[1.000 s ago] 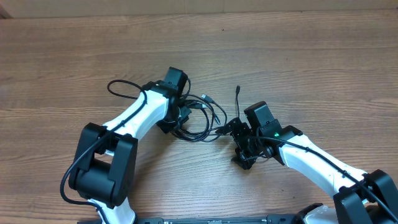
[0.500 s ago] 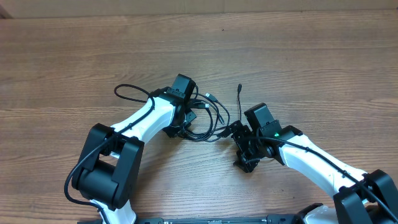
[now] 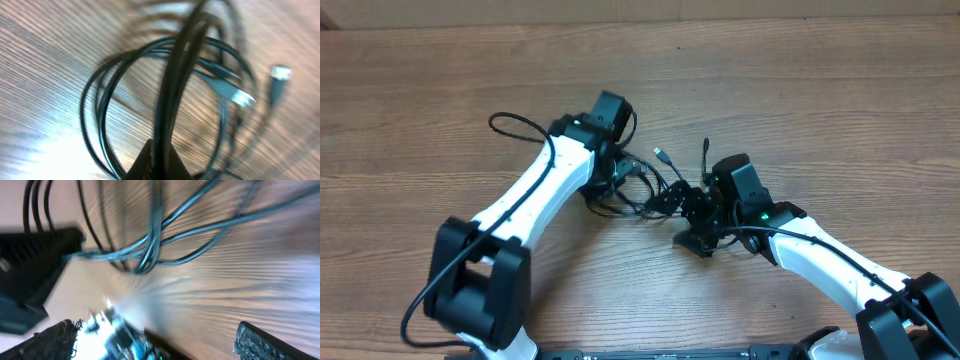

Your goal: Untangle cables

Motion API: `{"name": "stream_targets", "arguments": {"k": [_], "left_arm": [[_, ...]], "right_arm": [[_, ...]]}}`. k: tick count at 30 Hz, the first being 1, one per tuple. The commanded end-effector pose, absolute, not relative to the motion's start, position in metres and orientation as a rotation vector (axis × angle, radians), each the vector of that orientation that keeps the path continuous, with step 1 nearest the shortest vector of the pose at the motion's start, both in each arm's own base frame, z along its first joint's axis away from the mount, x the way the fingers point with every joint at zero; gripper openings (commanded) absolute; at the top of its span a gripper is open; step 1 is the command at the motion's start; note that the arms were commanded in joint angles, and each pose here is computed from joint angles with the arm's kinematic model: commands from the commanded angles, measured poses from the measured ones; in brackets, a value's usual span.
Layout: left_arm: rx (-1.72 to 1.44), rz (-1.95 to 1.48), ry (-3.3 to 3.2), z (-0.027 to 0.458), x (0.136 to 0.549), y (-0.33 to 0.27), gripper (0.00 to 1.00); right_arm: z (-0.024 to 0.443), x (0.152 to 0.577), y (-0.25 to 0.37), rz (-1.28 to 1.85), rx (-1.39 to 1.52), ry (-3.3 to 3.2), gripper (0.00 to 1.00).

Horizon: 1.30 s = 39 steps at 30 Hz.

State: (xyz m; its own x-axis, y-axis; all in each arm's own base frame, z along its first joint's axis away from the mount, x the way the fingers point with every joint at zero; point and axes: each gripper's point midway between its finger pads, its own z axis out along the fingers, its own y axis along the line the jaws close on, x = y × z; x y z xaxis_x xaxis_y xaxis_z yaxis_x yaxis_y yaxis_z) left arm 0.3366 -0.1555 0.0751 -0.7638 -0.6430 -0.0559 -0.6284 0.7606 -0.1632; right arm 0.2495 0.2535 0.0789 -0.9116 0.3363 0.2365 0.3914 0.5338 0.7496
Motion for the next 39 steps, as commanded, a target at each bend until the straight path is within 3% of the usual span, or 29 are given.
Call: {"name": "stream_targets", "arguments": {"k": [1, 5, 17, 26, 39], "left_arm": [[-1.009, -0.385, 2.797, 0.117, 0.348, -0.168, 0.04], [-1.001, -0.441, 2.788, 0.132, 0.352, -0.174, 0.04], [-1.038, -0.524, 2.851, 0.142, 0.341, -0.184, 0.04], [-1.181, -0.704, 2.867, 0.150, 0.335, -0.202, 0.04], [-1.068, -1.083, 2.739, 0.244, 0.374, -0.168, 0.04]], "right_arm": [[0.099, 0.239, 0.269, -1.497, -0.339, -2.659, 1.00], [0.097, 0.241, 0.268, -1.478, -0.398, -2.659, 1.00], [0.079, 0.265, 0.252, -1.290, -1.041, -2.548, 1.00], [0.065, 0.261, 0.257, -1.176, -1.195, -2.619, 0.99], [0.033, 0.248, 0.222, -0.848, -1.354, -2.761, 0.96]]}}
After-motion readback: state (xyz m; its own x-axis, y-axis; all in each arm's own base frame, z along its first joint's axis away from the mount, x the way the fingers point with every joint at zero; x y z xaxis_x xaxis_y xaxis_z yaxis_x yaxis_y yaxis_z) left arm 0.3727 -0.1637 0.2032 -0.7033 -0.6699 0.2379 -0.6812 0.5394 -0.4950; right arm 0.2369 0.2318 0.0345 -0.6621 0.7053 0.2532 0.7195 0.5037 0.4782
